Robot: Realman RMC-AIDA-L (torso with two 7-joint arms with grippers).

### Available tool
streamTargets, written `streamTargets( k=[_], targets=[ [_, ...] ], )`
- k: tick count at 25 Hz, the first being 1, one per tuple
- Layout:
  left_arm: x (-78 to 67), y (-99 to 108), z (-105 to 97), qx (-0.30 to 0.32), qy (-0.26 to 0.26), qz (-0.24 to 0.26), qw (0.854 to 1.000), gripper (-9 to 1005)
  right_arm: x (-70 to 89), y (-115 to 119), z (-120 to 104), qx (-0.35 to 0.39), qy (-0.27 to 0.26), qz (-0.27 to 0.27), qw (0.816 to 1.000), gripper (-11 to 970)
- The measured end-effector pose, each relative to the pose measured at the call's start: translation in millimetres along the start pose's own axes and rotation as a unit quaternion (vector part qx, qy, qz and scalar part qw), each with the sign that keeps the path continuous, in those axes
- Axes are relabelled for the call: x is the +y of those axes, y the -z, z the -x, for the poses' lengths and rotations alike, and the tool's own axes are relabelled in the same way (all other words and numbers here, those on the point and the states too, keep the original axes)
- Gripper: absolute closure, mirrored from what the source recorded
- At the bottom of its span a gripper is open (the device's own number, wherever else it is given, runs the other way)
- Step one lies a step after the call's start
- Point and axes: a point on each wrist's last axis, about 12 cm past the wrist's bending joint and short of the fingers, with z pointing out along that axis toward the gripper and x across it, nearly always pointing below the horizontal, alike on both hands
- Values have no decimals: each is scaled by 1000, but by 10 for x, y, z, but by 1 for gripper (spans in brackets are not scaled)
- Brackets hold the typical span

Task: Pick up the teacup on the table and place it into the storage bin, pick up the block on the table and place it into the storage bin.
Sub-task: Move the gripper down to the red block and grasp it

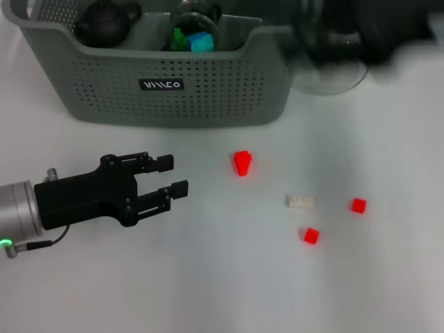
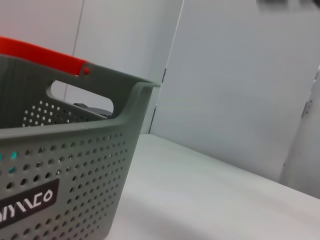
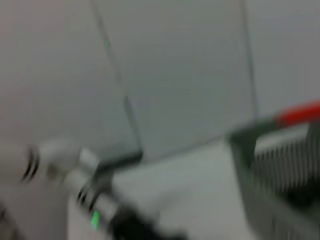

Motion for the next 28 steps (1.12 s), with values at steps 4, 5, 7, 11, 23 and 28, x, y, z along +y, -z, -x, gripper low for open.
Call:
streamTargets(
  k=[4,5,7,11,23,28],
  targets=[
    [7,-9,12,0,-2,-1,1000,456,118,347,-449,62,-50,-12,997,434],
    [8,-11,15,0,-2,-1,1000,456,132,419,-542,79,-65,-26,994,434],
    [15,-23,30,-1,-4,-3,1000,456,119,496,-653,109,-92,-53,988,434],
    [18,-30,37,-1,-4,-4,1000,456,20,484,-759,190,-141,-100,966,435],
    [8,-25,-4,0,2,3,1000,456,-196,-246,-548,364,-100,-118,918,521],
    [6,-29,-11,-2,3,4,1000,456,-223,-458,-620,404,-57,-120,905,602]
  ],
)
